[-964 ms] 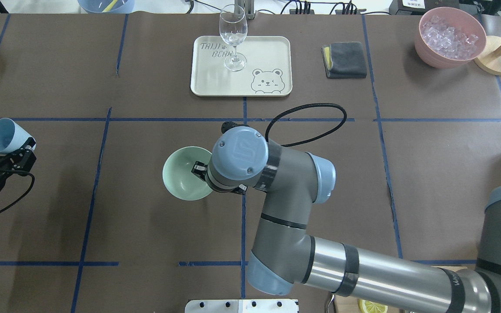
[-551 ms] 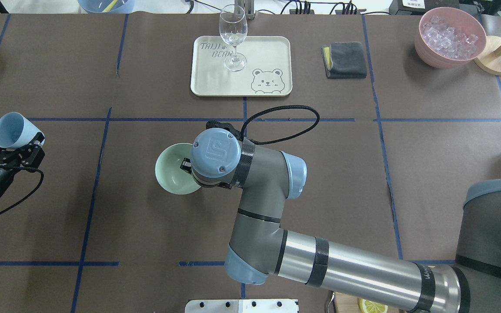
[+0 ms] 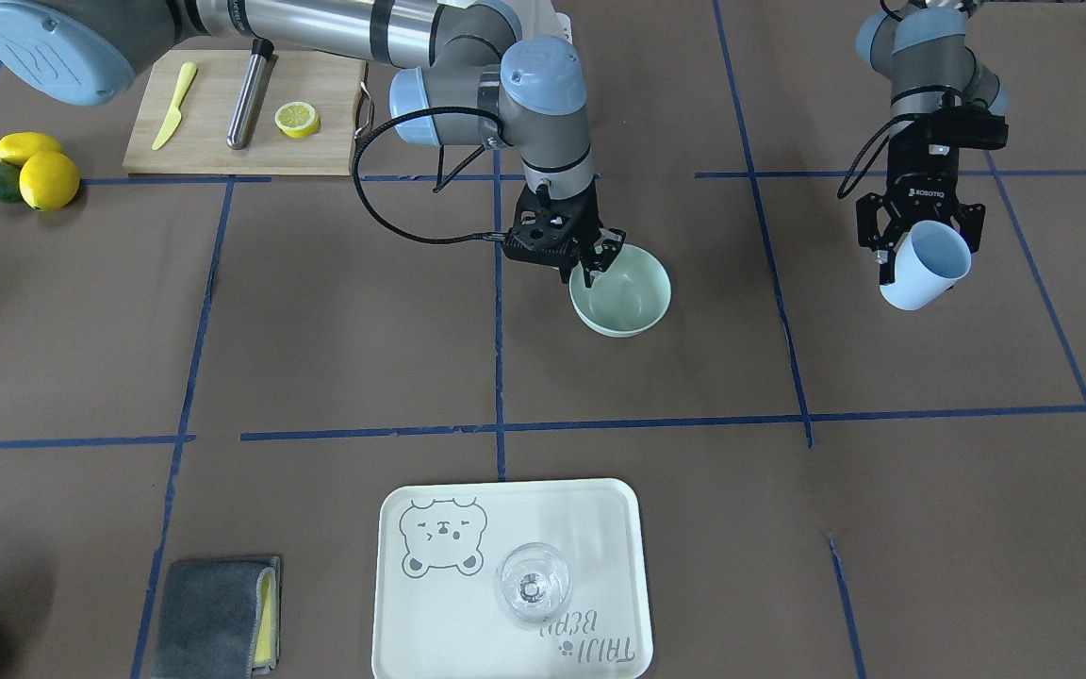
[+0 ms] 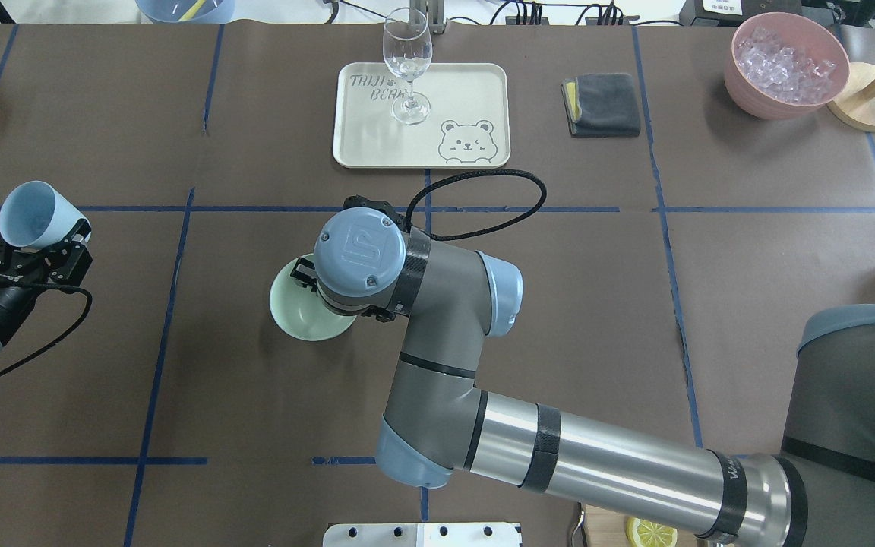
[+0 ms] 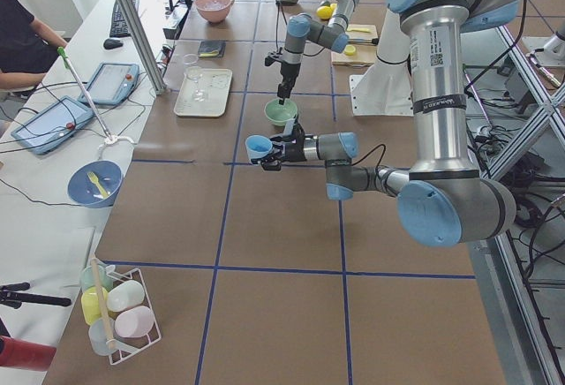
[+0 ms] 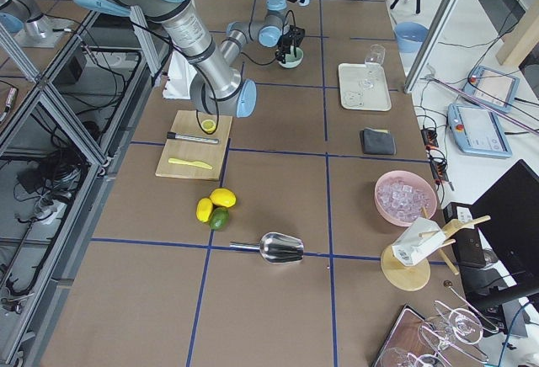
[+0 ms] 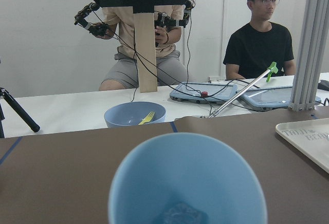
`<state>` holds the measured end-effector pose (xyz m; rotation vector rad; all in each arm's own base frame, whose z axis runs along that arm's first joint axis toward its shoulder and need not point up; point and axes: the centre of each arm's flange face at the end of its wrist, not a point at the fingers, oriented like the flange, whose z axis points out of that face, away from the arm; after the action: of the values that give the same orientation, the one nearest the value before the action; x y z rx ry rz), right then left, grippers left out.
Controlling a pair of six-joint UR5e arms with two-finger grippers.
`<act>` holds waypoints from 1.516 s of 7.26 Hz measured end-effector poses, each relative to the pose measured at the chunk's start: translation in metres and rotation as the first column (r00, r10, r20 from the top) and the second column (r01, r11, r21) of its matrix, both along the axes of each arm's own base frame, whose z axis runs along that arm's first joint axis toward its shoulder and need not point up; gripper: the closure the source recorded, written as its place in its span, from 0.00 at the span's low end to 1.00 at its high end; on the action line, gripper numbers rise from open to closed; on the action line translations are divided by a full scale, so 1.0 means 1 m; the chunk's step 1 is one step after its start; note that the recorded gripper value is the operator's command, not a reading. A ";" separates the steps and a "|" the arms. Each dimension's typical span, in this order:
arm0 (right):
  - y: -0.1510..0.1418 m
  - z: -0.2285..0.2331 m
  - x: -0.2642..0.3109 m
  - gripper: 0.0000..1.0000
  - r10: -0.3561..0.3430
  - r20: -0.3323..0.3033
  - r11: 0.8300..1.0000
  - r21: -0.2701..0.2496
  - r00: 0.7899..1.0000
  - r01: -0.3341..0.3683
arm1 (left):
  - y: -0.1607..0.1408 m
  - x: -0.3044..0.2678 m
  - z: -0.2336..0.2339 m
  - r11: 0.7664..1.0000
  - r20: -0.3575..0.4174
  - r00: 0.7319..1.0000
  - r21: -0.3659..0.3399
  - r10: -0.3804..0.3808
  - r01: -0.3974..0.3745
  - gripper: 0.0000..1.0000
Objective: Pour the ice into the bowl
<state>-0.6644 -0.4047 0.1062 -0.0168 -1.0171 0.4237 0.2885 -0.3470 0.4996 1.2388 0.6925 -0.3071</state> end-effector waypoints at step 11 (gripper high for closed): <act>-0.007 0.131 0.219 0.00 -0.180 0.026 0.976 0.131 0.983 0.176 | 0.039 0.200 -0.172 1.000 0.520 0.854 -0.004 0.010 -0.010 1.00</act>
<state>-0.4450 -0.4121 0.2371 -0.0009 -1.0683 0.1946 0.4886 -0.3077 0.3278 1.2440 0.2263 0.0461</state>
